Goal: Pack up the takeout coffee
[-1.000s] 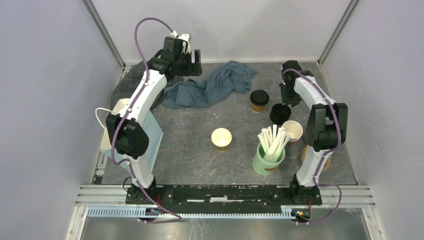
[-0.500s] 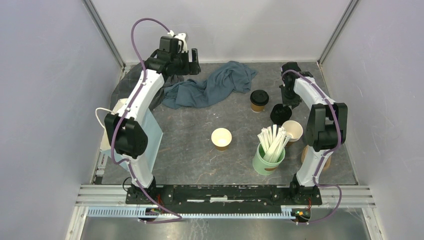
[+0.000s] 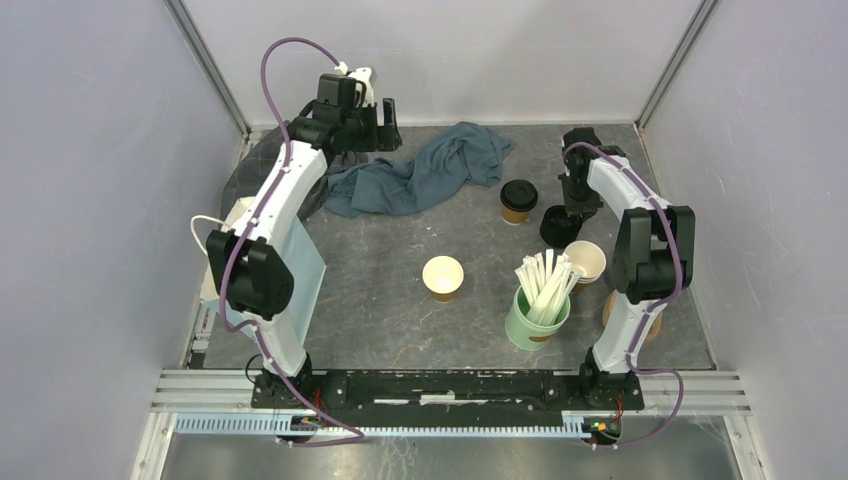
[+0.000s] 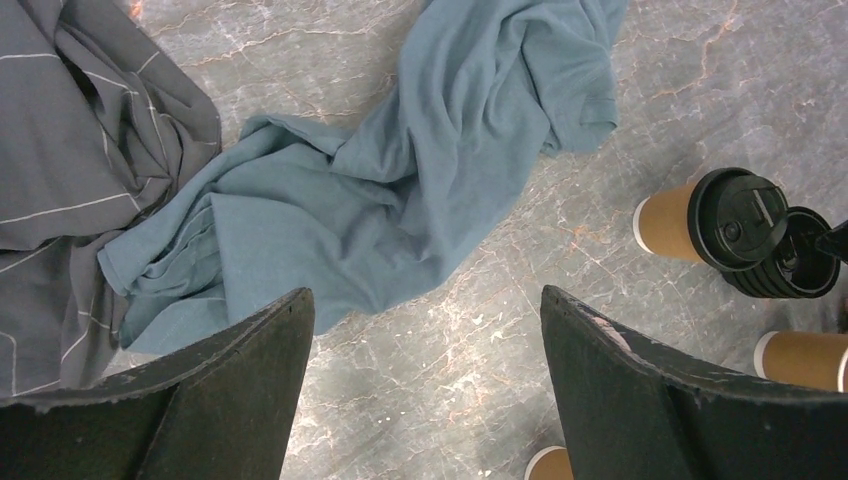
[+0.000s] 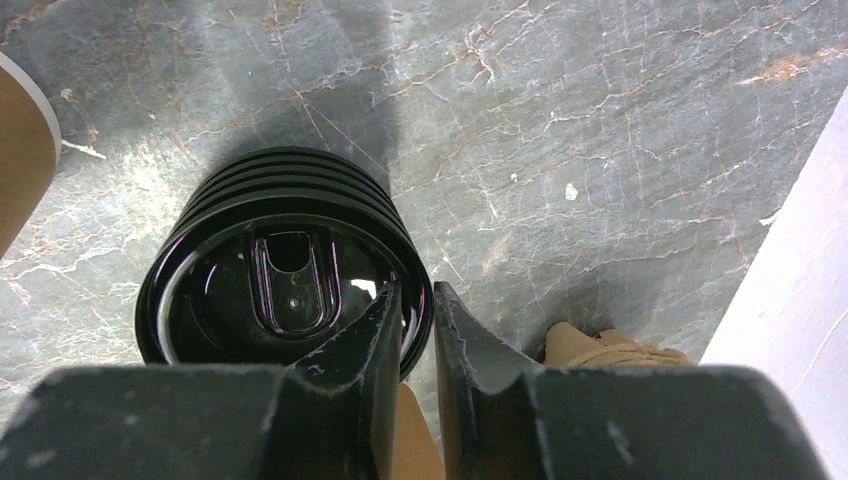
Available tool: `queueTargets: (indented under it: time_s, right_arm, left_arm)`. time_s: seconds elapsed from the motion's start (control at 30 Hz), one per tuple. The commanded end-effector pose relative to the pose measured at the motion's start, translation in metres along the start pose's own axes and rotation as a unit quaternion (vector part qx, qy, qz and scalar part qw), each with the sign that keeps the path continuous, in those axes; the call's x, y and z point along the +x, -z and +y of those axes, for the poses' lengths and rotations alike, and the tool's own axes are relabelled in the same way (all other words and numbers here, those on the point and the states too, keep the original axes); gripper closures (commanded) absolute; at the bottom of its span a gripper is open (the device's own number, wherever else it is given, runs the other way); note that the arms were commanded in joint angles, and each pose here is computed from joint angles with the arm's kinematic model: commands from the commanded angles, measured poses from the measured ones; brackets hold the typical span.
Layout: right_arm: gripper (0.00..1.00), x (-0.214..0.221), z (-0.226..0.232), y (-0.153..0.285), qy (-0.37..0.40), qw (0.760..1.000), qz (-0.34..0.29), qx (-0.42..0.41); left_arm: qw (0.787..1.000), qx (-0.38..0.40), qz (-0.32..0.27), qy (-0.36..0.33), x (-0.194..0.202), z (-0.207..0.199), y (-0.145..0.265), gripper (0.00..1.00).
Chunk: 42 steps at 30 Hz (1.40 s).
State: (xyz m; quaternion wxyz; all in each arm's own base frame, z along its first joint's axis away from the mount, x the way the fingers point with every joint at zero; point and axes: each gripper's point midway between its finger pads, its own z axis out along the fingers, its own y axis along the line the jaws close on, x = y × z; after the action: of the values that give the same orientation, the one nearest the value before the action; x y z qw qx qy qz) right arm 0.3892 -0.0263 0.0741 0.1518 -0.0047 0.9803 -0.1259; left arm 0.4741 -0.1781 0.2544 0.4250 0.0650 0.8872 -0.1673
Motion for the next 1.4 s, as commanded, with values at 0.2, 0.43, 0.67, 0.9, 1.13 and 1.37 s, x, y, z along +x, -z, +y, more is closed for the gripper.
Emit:
queueTargets:
  time_s: [0.2,0.43,0.67,0.9,1.13,1.37]
  right_arm:
    - [0.78,-0.009,-0.008,0.026,-0.006,0.999,-0.036,0.003]
    - [0.85,-0.012,-0.008,0.036,-0.007,0.999,-0.050,-0.007]
    - [0.67,-0.002,-0.005,0.023,-0.005,0.999,-0.040,-0.006]
    - [0.67,0.004,-0.006,0.012,-0.006,1.000,-0.026,-0.004]
    - [0.64,0.001,-0.008,0.012,-0.007,1.000,-0.028,0.000]
    - [0.63,0.000,-0.006,0.007,-0.016,0.999,-0.027,-0.009]
  left_arm:
    - [0.999,0.032,-0.035,0.020,-0.021,-0.017,0.020,0.11]
    - [0.998,0.037,-0.033,0.025,-0.019,-0.019,0.023,0.12]
    - [0.998,0.040,-0.032,0.024,-0.012,-0.020,0.032,0.12]
    - [0.999,0.037,-0.031,0.020,-0.010,-0.019,0.037,0.12]
    - [0.999,0.039,-0.028,0.023,-0.010,-0.020,0.033,0.12]
    - [0.998,0.044,-0.030,0.024,-0.013,-0.021,0.028,0.12]
